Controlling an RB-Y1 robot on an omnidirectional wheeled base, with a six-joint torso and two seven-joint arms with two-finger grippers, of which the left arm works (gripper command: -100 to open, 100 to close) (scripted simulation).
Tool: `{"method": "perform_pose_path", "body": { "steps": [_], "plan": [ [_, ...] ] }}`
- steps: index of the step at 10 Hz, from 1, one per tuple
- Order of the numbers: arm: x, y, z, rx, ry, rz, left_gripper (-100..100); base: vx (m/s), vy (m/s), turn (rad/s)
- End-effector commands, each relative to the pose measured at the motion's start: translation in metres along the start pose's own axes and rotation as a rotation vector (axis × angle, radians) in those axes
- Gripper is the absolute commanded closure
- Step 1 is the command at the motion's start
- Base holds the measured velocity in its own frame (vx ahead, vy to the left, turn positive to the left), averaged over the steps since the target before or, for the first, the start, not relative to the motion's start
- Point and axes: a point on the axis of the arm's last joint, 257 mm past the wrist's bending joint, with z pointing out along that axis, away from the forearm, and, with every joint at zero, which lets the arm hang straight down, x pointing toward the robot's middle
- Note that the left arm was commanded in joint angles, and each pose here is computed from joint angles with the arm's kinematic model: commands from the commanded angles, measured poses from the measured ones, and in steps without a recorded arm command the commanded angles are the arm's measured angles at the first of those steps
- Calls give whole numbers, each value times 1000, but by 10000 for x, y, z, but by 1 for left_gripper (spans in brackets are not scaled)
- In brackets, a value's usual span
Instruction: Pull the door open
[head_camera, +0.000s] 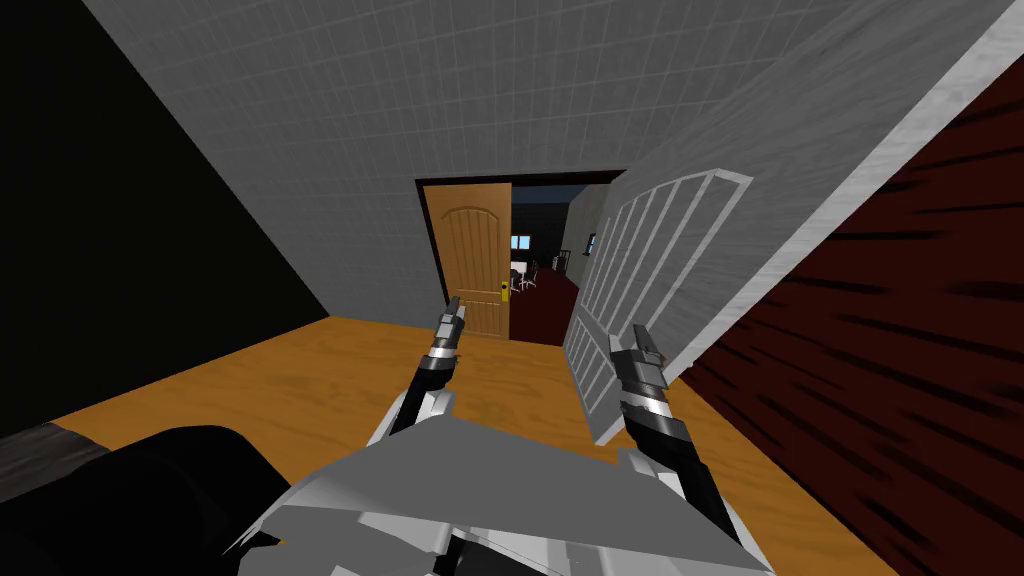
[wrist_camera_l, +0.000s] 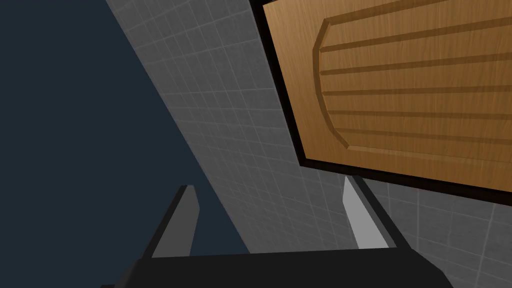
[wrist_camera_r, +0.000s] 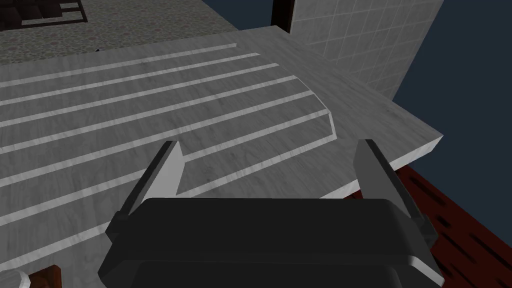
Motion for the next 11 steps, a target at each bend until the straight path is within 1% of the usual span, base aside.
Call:
{"method": "perform_pose_path", "body": {
  "steps": [1,3,6,8,9,10,11],
  "plan": [
    [26,109,-7,-18,12,-3,-100,40,-69,-8],
    [46,203,-14,-34,22,-6,-100,166,23,-20],
    [94,484,-39,-83,44,-15,-100,217,29,-23],
    [109,592,-51,-102,51,-19,-100,118,3,-16],
    [122,714,-65,-124,58,-24,-100,122,6,-27],
    [128,776,-72,-135,61,-26,-100,130,4,-24],
    [139,903,-89,-158,67,-31,-100,142,11,-26]
  ]
}}
